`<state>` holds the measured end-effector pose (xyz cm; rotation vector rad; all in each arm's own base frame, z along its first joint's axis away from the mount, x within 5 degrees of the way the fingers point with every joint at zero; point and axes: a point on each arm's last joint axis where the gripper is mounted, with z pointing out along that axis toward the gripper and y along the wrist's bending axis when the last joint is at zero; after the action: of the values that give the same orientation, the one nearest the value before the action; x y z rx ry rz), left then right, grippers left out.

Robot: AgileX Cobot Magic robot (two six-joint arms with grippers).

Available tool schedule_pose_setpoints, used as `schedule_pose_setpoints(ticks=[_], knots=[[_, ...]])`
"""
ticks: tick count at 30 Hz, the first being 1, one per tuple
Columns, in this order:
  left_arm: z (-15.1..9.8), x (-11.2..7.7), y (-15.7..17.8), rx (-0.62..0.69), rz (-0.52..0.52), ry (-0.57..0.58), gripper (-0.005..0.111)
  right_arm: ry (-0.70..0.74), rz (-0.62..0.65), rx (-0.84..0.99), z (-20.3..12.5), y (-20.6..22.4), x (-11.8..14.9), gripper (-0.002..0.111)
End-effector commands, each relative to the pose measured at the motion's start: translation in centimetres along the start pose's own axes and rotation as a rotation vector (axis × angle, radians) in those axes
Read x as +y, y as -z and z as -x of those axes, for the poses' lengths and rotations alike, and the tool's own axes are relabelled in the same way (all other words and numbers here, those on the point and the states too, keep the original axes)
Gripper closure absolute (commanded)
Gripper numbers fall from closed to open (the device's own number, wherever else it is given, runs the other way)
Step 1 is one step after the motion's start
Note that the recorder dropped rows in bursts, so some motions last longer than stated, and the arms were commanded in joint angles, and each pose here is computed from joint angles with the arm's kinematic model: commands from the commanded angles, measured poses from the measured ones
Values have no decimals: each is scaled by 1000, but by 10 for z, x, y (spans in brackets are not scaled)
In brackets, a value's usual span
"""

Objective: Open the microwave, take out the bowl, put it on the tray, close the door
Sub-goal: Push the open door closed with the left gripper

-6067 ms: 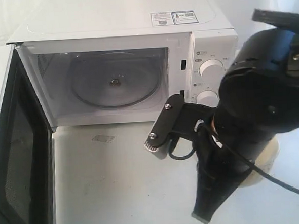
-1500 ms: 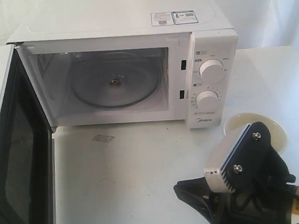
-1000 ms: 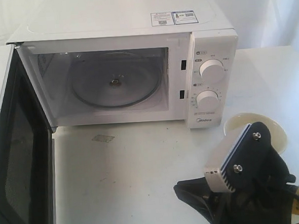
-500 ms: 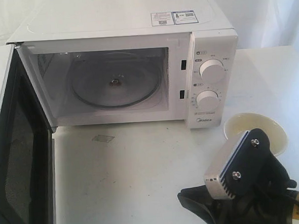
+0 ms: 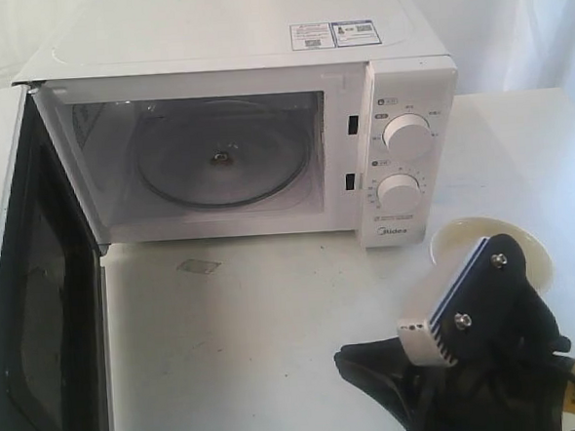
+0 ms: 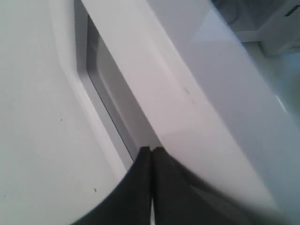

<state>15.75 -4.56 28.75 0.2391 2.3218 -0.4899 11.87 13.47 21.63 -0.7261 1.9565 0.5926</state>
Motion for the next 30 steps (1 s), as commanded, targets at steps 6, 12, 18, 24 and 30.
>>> schedule_pose_setpoints(ticks=[6,12,18,24,30], knots=[[16,-7,-29,-62,-158,-57,107,14,128,-148,13,23,21,108],[18,-27,-57,-86,-168,-158,107,15,258,-223,18,45,37,108],[22,-46,-71,-126,-152,-222,107,56,321,-200,14,49,47,108],[31,-69,-81,-135,-196,-314,107,61,338,-206,14,50,49,108],[36,-67,-84,-174,-152,-317,107,65,337,-178,11,49,49,108]])
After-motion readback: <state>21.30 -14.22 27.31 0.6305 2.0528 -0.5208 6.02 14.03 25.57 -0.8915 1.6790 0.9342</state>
